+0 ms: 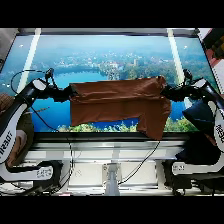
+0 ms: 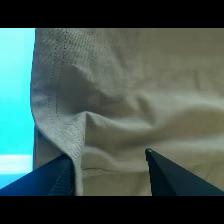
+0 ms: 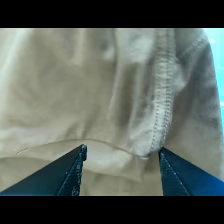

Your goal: Fold the clothes and pants, and hang the long-sleeved shirts on hangers.

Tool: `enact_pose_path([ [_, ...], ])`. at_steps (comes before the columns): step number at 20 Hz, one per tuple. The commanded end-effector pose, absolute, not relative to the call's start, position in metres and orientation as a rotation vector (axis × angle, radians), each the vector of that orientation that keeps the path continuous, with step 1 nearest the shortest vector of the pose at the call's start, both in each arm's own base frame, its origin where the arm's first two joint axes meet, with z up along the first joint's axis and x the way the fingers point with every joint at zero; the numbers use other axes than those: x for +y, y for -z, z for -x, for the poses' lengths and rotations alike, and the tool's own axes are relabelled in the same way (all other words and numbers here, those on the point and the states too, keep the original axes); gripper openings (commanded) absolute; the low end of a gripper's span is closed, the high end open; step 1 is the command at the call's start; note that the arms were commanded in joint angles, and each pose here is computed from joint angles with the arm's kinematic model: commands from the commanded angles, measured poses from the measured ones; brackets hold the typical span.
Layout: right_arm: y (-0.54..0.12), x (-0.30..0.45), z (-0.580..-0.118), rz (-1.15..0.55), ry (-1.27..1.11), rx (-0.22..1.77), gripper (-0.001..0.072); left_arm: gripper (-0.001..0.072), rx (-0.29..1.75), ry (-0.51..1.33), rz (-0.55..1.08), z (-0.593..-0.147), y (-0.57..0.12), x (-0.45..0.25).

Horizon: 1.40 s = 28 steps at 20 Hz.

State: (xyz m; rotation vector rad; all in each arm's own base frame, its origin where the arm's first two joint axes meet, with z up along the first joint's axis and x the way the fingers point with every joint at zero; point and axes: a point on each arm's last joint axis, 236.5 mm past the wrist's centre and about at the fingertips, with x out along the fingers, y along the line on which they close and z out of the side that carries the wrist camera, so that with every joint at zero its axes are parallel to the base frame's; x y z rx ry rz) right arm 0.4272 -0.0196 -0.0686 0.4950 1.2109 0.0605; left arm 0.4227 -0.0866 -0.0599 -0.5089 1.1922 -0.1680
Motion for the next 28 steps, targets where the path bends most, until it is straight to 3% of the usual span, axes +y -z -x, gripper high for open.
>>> enact_pose_path([
  [1,0.048,-0.02,-0.426,-0.445,-0.099,1.24,0.0517,0.0528,1.195,0.236,0.432,-0.416,0.052,-0.088],
  [6,-0.02,-0.057,-0.421,-0.196,-0.035,1.158,0.0516,0.0527,1.153,0.236,0.284,-0.398,0.011,-0.051],
  [10,-0.058,-0.09,-0.381,-0.1,0.061,1.144,0.0516,0.0524,1.171,0.138,0.212,-0.362,-0.023,-0.009],
  [14,-0.041,-0.112,-0.32,-0.172,0.159,1.178,0.0516,0.0474,1.069,0.028,0.071,-0.327,-0.04,0.022],
  [17,-0.007,-0.089,-0.292,-0.293,0.146,1.17,0.048,0.0475,0.996,-0.041,0.152,-0.297,-0.032,0.021],
  [20,0.043,-0.063,-0.26,-0.391,0.118,1.285,0.048,0.0475,1.02,-0.063,0.193,-0.273,-0.006,0.017],
  [24,0.064,-0.028,-0.258,-0.571,0.053,1.311,0.0446,0.0475,1.091,-0.064,0.204,-0.261,0.021,0.015],
  [28,0.086,-0.016,-0.251,-0.648,0.019,1.412,0.0443,0.0475,1.108,-0.061,0.216,-0.262,0.026,0.014],
])
